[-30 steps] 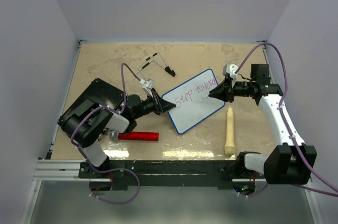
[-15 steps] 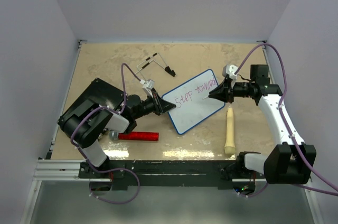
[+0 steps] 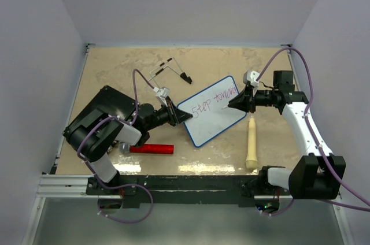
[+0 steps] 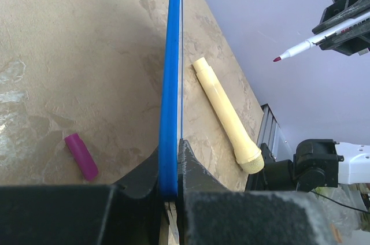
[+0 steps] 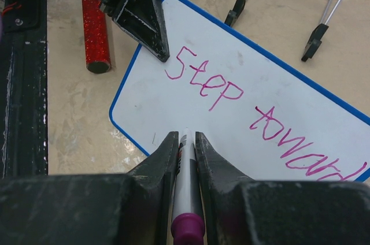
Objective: Write a sentence on the whiteboard
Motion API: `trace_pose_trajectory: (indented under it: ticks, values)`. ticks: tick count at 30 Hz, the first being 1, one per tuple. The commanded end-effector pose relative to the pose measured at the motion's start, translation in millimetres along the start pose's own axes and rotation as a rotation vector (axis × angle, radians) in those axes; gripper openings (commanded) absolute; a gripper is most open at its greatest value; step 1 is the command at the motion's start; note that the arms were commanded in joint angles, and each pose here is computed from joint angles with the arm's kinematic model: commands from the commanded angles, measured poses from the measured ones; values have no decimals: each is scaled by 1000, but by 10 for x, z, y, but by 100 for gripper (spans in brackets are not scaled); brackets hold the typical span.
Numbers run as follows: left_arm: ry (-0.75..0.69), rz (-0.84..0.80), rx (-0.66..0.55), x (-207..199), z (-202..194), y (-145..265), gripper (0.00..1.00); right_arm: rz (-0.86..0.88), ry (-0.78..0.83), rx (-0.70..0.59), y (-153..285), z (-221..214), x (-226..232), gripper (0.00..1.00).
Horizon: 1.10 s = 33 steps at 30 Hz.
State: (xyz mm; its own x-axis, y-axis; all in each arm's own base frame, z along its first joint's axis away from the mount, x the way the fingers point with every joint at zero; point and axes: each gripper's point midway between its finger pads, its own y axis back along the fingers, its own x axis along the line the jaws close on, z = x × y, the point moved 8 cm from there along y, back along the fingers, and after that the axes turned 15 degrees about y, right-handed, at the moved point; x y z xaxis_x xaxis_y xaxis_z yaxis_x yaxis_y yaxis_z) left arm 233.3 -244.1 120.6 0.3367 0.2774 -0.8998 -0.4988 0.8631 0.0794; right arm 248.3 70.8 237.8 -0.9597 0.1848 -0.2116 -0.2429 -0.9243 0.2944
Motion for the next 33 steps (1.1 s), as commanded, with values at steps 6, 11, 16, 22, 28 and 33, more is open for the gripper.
trace_pose_trajectory:
  ticks: [6,11,16,22,28,33]
  values:
    - [-86,-149,-54,-306,138,-32,0,2,28,-9,1,16,-3,0]
    - [-85,-149,-56,-305,136,-27,0,0,28,-7,4,10,-8,0]
    - [-86,-151,-56,-307,135,-23,0,1,25,-6,0,-1,-7,0]
    - [-85,-158,-60,-325,144,-25,0,1,24,-6,0,-1,-7,0]
    - [-80,-163,-62,-334,141,-16,0,1,22,-6,-1,-5,-5,0]
    - [-70,-167,-63,-334,137,-16,0,3,21,-6,-7,-10,-4,0]
